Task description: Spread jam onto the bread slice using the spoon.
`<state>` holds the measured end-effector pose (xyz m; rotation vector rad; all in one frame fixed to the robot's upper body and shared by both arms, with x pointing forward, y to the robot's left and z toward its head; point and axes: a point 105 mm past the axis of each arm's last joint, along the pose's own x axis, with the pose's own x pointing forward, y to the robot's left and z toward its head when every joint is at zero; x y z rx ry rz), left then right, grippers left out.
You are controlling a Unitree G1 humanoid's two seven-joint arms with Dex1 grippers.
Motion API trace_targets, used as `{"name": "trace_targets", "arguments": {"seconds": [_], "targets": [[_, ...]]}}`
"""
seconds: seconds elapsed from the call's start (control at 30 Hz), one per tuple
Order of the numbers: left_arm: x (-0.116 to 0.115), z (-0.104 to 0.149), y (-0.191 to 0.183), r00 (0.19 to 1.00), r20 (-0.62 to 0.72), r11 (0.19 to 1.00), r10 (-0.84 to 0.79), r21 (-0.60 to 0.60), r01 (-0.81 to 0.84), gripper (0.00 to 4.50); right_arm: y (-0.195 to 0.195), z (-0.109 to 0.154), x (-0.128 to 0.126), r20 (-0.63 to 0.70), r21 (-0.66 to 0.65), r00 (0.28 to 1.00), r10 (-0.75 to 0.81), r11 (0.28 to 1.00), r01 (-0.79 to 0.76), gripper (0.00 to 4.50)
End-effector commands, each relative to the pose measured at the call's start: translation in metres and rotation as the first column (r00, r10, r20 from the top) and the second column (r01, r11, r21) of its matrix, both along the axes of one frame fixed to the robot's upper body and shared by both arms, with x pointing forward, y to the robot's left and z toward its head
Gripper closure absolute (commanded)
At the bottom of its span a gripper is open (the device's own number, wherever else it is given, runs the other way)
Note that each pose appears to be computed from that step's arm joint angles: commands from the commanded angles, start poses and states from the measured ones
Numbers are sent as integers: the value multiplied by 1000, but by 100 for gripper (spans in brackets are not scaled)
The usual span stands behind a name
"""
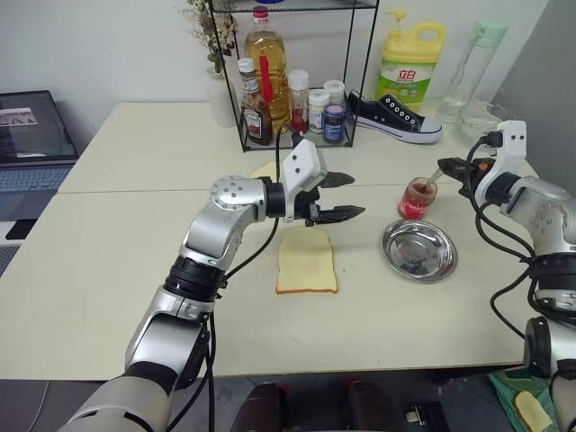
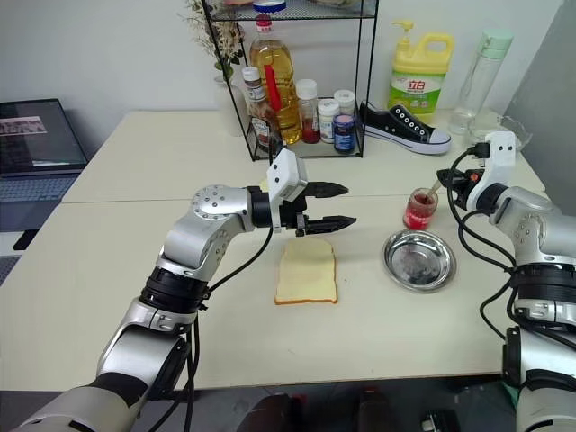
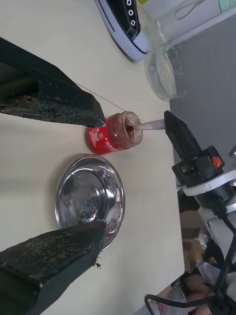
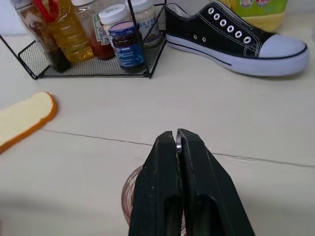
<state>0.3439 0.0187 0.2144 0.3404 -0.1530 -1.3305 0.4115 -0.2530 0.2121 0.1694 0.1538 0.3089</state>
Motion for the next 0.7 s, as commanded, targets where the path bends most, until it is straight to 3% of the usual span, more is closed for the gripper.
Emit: {"name": "trace_targets", "arguments": {"seconds": [0.03,0.47,0.7], "targets": [[-4,12,1,999,42,1000,0,-27,2,136,-11,33,-1,76,119,996,-45,992,35,445],[-4,11,0,999,33,1000,-14,-22,15,136,-11,42,-11,77,177,996,-36,984,22,445],[-4,11,1,999,27,1000,-20,-17,21,136,-13,45,-15,63,316,996,-56,948,33,445]]}}
